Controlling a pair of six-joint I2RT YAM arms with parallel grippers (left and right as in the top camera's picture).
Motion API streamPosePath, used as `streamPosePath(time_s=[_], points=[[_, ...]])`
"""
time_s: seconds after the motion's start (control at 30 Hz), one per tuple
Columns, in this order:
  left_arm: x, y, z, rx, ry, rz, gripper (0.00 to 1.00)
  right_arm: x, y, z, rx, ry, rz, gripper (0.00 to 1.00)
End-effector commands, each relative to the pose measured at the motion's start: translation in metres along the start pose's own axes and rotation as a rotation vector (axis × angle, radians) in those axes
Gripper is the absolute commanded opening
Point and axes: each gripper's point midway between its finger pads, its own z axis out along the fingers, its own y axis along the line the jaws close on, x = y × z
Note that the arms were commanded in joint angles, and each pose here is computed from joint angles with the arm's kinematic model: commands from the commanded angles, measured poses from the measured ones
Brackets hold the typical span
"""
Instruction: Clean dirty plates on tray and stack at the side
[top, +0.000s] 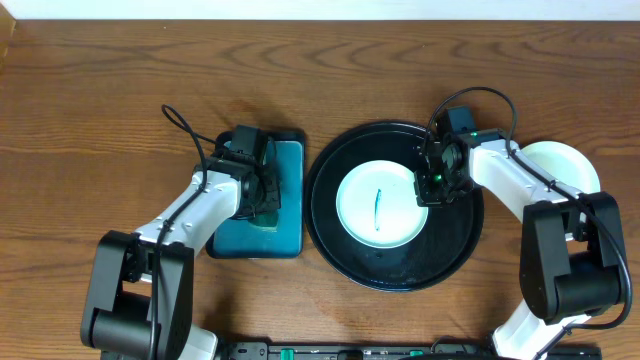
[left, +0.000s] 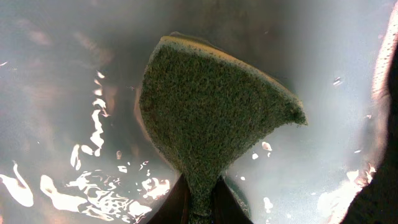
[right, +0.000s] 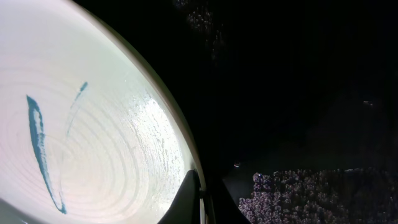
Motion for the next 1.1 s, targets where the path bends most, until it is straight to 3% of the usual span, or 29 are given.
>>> streamPosePath(time_s=[0.0, 0.4, 0.63, 0.9, 1.07], points=[[0.006, 0.006, 0.006, -0.024, 0.026, 0.000, 0.08, 0.013, -0.007, 0.015, 0.029, 0.048, 0.006, 0.01], [-0.030, 0.001, -0.061, 0.076, -0.190, -0.035, 0.07, 0.013, -0.007, 0.015, 0.029, 0.047, 0.005, 0.01], [-0.044, -0.021, -0.091, 0.388, -0.223, -0.025, 0.07, 0.013, -0.007, 0.015, 0.029, 0.048, 0.005, 0.01], [-0.040, -0.035, -0.132, 0.792, -0.264, 0.152, 0.07, 0.013, -0.007, 0.015, 0.029, 0.047, 0.005, 0.01], [-0.036, -0.022, -0.151, 0.922, -0.326, 0.199, 0.07, 0.013, -0.007, 0.015, 0.029, 0.047, 0.005, 0.01]])
